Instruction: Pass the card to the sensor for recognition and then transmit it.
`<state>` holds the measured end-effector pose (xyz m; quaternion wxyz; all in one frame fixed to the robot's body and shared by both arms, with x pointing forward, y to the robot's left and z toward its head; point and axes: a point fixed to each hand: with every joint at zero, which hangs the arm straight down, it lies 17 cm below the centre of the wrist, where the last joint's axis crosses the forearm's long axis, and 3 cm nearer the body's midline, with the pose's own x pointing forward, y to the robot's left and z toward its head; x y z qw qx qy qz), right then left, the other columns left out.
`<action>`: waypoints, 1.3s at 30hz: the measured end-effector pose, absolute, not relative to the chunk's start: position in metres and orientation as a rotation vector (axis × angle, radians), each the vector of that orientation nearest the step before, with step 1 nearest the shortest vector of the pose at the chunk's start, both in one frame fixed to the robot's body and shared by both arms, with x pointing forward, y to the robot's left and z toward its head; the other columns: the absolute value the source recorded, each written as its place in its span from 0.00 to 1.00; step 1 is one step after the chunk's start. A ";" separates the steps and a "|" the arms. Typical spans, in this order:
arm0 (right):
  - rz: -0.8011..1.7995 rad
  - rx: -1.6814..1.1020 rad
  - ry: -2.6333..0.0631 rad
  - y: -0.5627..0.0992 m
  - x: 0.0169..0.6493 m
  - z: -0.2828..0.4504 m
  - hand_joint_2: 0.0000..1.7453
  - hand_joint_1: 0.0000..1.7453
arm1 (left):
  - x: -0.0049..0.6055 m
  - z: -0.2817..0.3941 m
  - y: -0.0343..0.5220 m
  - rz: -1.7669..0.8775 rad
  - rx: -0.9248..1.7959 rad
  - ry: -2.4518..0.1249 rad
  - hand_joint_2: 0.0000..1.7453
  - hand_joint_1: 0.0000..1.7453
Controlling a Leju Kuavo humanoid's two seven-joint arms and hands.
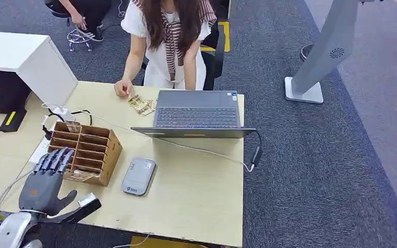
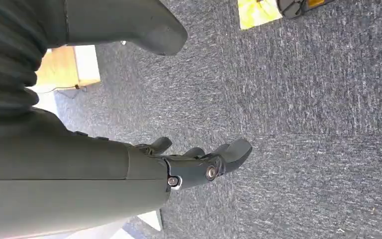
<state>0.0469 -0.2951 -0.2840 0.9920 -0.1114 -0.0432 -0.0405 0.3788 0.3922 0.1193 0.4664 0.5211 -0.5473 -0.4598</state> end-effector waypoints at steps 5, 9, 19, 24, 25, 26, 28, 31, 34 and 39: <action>-0.080 -0.224 -0.087 -0.295 0.047 -0.284 1.00 0.00 | 0.379 0.114 0.388 -1.133 1.271 -1.341 1.00 0.00; -0.078 -0.223 -0.087 -0.295 0.047 -0.284 1.00 0.00 | 0.380 0.115 0.388 -1.117 1.300 -1.345 1.00 0.00; -0.062 -0.225 -0.096 -0.295 0.049 -0.284 1.00 0.00 | 0.379 0.112 0.382 -1.065 1.351 -1.384 1.00 0.00; -0.061 -0.225 -0.096 -0.295 0.049 -0.284 1.00 0.00 | 0.380 0.108 0.381 -1.049 1.347 -1.384 1.00 0.00; -0.061 -0.225 -0.096 -0.295 0.049 -0.284 1.00 0.00 | 0.380 0.107 0.381 -1.047 1.346 -1.383 1.00 0.00; -0.061 -0.225 -0.096 -0.295 0.049 -0.284 1.00 0.00 | 0.381 0.107 0.381 -1.045 1.345 -1.382 1.00 0.00; -0.060 -0.225 -0.095 -0.295 0.049 -0.284 1.00 0.00 | 0.381 0.105 0.382 -1.039 1.346 -1.380 1.00 0.00; -0.053 -0.223 -0.095 -0.295 0.050 -0.284 1.00 0.00 | 0.383 0.104 0.384 -1.024 1.352 -1.384 1.00 0.00; -0.047 -0.222 -0.095 -0.295 0.050 -0.284 1.00 0.00 | 0.384 0.102 0.385 -1.014 1.356 -1.391 1.00 0.00; -0.047 -0.223 -0.095 -0.295 0.050 -0.284 1.00 0.00 | 0.385 0.098 0.386 -1.010 1.352 -1.389 1.00 0.00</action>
